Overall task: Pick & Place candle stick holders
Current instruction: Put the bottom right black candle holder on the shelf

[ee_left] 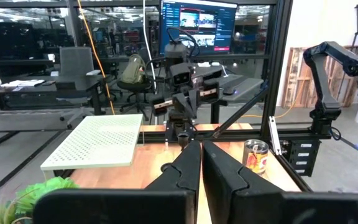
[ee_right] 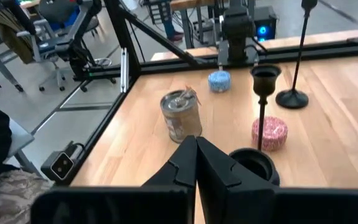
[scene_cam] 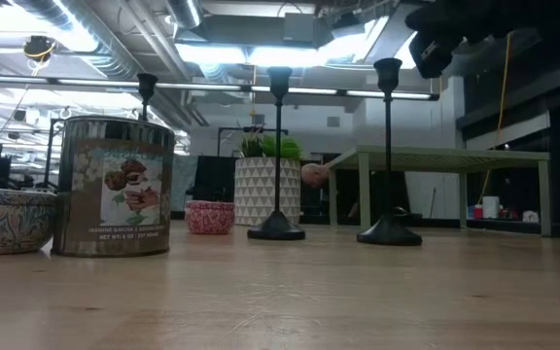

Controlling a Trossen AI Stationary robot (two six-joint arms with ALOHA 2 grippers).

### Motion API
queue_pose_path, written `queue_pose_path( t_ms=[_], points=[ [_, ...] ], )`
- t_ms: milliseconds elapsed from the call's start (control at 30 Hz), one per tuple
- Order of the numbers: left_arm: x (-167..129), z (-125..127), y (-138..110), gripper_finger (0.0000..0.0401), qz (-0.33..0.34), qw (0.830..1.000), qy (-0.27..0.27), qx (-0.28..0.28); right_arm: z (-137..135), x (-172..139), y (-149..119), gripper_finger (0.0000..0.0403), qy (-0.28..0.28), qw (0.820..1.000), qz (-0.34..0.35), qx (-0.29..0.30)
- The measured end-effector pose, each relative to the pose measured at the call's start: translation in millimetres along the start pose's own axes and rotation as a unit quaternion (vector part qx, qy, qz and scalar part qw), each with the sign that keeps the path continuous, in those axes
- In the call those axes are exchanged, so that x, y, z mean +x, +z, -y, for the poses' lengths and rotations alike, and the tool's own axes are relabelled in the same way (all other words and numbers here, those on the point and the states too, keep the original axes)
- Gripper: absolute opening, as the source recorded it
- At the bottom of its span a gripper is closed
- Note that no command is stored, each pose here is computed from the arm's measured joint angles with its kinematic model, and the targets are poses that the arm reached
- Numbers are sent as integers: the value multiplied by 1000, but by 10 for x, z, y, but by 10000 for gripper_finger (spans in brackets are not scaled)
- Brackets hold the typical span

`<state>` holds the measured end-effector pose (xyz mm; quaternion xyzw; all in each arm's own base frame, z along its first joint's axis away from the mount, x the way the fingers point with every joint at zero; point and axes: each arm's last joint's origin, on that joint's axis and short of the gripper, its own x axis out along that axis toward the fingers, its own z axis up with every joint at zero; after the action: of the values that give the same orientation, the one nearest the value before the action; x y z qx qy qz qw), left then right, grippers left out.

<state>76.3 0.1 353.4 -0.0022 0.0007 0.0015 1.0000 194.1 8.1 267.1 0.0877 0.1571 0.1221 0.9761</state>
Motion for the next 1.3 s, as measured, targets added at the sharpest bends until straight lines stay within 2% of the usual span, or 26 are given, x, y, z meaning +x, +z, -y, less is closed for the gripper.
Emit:
queue_pose_path(
  t_ms=[200,467,600,667,800,967,1100,1300],
  points=[
    [-1,0,1,11,0,1000,0,0,19,54,-37,9,0,1000,-17,3],
    [0,0,0,8,0,1000,0,0,-163,-139,-206,8,21,992,-107,71],
    [0,0,0,8,0,1000,0,0,-365,-278,-174,7,63,991,-86,82],
    [0,0,0,10,0,1000,0,0,-467,-354,-166,7,66,992,-71,76],
    [-1,0,0,13,0,1000,0,0,-634,-491,-179,7,29,998,-37,45],
    [0,0,0,10,0,1000,0,0,-740,-534,-219,7,-54,998,-8,16],
    [0,0,0,8,0,1000,0,0,-816,-466,-238,7,-90,996,3,3],
    [0,0,0,12,0,1000,0,0,-925,-268,-258,7,-115,993,13,-16]
  ],
)
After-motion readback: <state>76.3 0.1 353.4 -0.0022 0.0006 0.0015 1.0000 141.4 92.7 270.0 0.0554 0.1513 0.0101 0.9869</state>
